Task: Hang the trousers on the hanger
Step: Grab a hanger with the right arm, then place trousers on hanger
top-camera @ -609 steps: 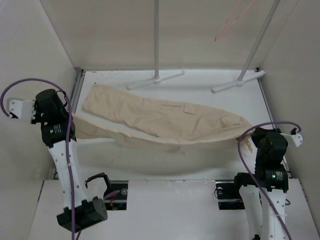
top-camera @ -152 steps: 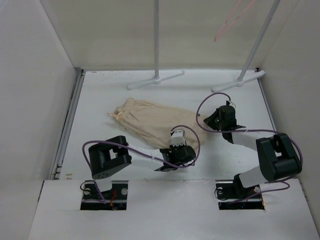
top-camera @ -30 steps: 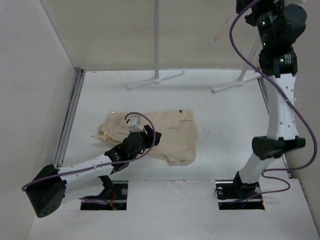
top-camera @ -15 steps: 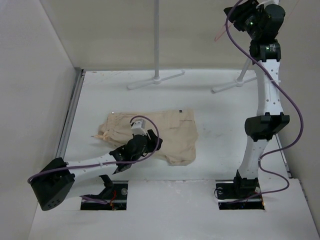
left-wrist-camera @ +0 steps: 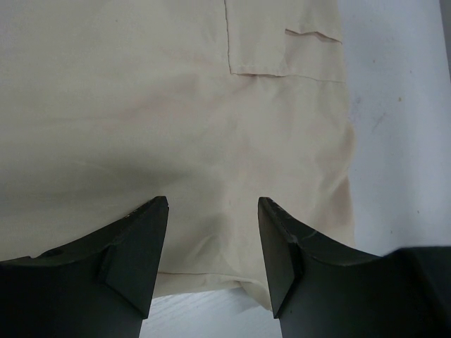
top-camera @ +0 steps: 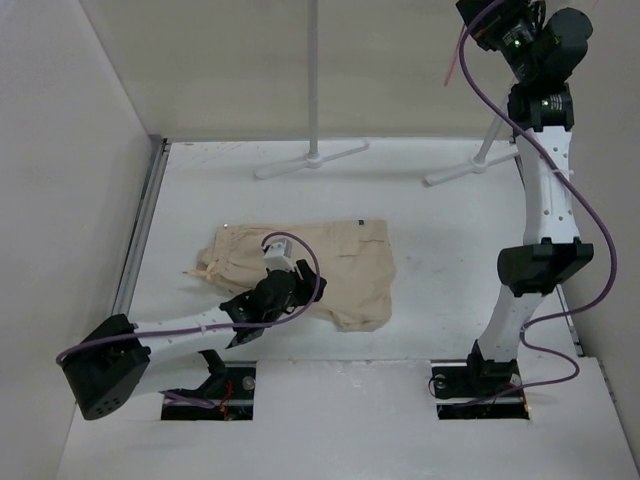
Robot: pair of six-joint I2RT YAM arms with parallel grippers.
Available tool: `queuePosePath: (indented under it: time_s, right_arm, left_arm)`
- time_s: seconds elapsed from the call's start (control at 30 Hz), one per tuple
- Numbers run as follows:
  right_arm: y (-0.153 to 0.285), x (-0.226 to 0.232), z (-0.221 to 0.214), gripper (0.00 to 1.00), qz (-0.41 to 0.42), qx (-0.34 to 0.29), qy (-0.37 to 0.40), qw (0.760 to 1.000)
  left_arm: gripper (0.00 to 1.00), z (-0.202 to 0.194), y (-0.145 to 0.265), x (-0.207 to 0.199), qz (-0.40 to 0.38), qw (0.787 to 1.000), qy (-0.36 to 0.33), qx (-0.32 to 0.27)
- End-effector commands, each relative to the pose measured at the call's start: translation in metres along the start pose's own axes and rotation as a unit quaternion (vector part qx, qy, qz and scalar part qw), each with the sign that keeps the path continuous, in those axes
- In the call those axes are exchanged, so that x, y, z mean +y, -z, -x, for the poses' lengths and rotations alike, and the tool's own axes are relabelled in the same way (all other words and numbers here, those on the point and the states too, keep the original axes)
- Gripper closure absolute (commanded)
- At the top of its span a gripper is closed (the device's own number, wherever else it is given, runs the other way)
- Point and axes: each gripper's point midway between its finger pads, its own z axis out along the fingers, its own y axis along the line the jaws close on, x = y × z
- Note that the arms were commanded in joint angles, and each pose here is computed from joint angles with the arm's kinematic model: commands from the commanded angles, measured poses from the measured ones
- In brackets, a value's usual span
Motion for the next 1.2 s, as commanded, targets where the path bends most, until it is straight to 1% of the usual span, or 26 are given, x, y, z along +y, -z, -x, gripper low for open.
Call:
queuePosePath:
  time_s: [0.0,0.1,0.27,0.4,0.57,0.7,0.83,0.9,1.07,1.17]
  right_arm:
    - [0.031,0.067,0.036,0.88,0.08,-0.047,0.035,0.995]
    - [0.045,0.057,0.015,0.88,0.079,-0.036,0.03,0.996]
    - [0.072,0.028,-0.027,0.88,0.05,-0.013,0.01,0.999]
    - [0.107,0.009,-0.069,0.88,0.027,0.008,0.002,1.0]
    - [0.163,-0.009,-0.129,0.89,-0.001,0.036,-0.017,0.999]
    - [0.219,-0.024,-0.192,0.89,-0.042,0.067,-0.034,0.996]
    - [0.281,-0.047,-0.261,0.89,-0.094,0.106,-0.061,0.988]
    - [0.306,-0.043,-0.287,0.9,-0.096,0.129,-0.073,0.984]
    - [0.356,-0.028,-0.312,0.9,-0.091,0.141,-0.101,0.981]
    - [0.378,-0.031,-0.322,0.9,-0.101,0.145,-0.114,0.978]
  left_arm:
    - [0.49,0.012,0.004,-0.009,-0.019,1.0,0.012,-0.022]
    - [0.48,0.018,0.008,-0.01,-0.023,0.999,0.017,-0.03]
    - [0.47,0.032,0.016,-0.017,-0.034,0.998,0.023,-0.042]
    - [0.47,0.048,0.024,-0.031,-0.054,0.997,0.03,-0.051]
    - [0.47,0.064,0.027,-0.055,-0.087,0.994,0.036,-0.05]
    - [0.5,0.081,0.026,-0.094,-0.127,0.99,0.036,-0.05]
    - [0.51,0.076,0.019,-0.138,-0.165,0.986,0.018,-0.023]
    - [0.51,0.068,0.016,-0.157,-0.177,0.984,0.009,-0.011]
    - [0.5,0.05,0.012,-0.202,-0.213,0.977,-0.007,0.008]
    - [0.48,0.044,0.011,-0.22,-0.229,0.973,-0.007,0.009]
